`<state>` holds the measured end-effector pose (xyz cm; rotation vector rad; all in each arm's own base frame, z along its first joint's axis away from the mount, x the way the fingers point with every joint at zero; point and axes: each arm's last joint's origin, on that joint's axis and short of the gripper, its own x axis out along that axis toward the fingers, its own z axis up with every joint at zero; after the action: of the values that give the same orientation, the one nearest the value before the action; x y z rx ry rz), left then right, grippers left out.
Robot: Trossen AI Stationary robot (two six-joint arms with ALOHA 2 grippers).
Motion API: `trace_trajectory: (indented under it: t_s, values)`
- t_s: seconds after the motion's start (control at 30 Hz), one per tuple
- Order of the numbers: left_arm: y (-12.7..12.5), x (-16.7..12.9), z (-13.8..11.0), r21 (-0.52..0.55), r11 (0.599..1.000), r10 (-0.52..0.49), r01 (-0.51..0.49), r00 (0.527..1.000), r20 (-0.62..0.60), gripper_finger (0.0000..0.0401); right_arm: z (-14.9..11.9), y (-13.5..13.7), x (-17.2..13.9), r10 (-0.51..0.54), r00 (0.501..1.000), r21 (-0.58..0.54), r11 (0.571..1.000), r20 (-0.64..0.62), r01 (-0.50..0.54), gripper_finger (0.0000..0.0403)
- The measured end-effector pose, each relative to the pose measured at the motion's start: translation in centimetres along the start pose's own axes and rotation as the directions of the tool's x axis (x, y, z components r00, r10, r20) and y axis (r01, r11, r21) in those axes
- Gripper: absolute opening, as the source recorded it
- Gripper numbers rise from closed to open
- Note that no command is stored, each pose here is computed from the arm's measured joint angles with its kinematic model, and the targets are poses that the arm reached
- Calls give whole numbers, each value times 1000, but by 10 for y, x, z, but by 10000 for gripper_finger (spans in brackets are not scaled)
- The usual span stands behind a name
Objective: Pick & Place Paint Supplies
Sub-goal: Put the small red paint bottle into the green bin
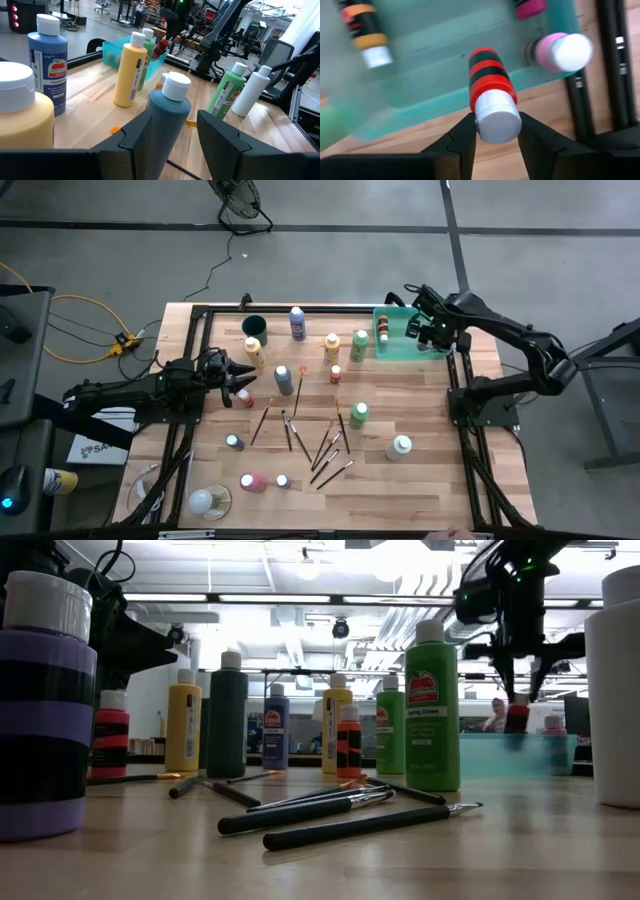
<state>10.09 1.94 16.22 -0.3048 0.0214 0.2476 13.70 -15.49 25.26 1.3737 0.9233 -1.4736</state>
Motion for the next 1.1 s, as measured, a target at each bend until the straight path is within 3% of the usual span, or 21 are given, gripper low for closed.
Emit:
trace_trajectory:
  t_s: [0.5, 1.1]
  values:
    - [0, 0, 0, 0, 1000, 0, 0, 1000, 0, 152, 31, -2, 28, -84, 992, 5, 996, -99, 85, 127]
    - [0, 0, 0, 0, 1000, 0, 0, 1000, 0, 152, 38, -8, 30, -99, 988, -1, 995, -115, 99, 140]
